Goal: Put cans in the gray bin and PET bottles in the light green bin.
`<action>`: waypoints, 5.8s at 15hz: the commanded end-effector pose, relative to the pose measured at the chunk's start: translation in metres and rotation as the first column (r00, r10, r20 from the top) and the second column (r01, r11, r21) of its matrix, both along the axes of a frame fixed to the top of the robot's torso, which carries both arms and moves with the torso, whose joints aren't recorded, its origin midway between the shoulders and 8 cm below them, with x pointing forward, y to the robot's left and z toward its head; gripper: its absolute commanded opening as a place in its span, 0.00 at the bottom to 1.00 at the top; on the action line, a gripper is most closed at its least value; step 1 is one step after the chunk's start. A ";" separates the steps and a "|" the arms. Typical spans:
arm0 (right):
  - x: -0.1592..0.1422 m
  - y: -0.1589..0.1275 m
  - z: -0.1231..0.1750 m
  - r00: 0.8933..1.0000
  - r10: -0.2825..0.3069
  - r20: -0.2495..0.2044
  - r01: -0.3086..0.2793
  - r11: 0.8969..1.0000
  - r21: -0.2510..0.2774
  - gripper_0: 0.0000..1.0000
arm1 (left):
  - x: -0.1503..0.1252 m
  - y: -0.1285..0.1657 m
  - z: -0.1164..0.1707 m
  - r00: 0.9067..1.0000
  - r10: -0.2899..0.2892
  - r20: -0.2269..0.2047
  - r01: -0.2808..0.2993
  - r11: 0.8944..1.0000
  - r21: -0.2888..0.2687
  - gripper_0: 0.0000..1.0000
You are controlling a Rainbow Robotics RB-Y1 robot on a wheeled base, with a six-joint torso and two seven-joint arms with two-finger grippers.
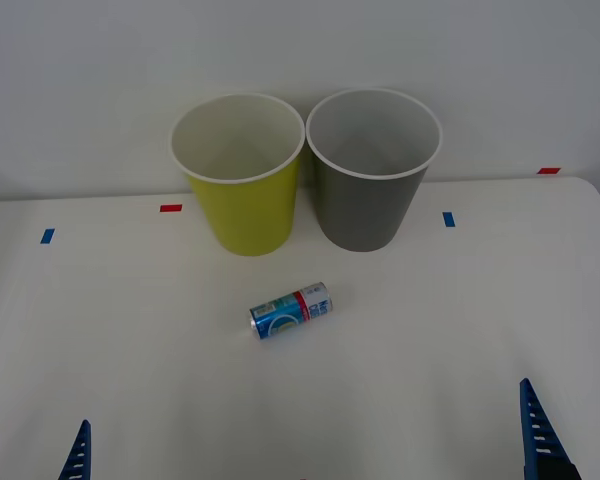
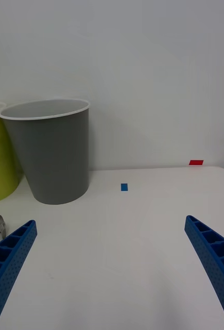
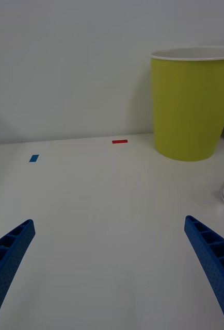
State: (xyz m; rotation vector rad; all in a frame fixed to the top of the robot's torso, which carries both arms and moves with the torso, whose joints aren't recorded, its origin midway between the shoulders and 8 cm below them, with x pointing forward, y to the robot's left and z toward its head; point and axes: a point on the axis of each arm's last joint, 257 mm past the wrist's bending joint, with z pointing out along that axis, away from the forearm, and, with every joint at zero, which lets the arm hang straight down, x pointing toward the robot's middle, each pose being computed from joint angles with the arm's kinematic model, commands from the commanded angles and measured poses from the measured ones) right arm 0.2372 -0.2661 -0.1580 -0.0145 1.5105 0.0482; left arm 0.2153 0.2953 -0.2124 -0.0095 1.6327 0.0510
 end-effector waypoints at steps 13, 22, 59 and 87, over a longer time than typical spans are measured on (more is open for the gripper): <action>0.000 0.000 0.000 1.000 0.000 0.000 0.000 1.000 0.000 1.00 | 0.000 0.000 0.000 1.000 0.000 0.000 0.000 1.000 0.000 1.00; 0.000 0.000 0.000 1.000 0.000 0.000 0.000 1.000 0.000 1.00 | 0.000 0.000 0.000 1.000 0.000 0.000 0.000 1.000 0.000 1.00; 0.000 0.000 0.000 1.000 0.000 0.000 0.000 1.000 0.000 1.00 | 0.075 -0.106 -0.021 0.766 -0.627 -0.142 0.642 0.740 0.201 1.00; 0.000 0.000 0.000 1.000 0.000 0.000 0.000 1.000 0.000 1.00 | 0.163 -0.228 -0.027 0.506 -0.554 -0.661 0.856 0.414 0.308 1.00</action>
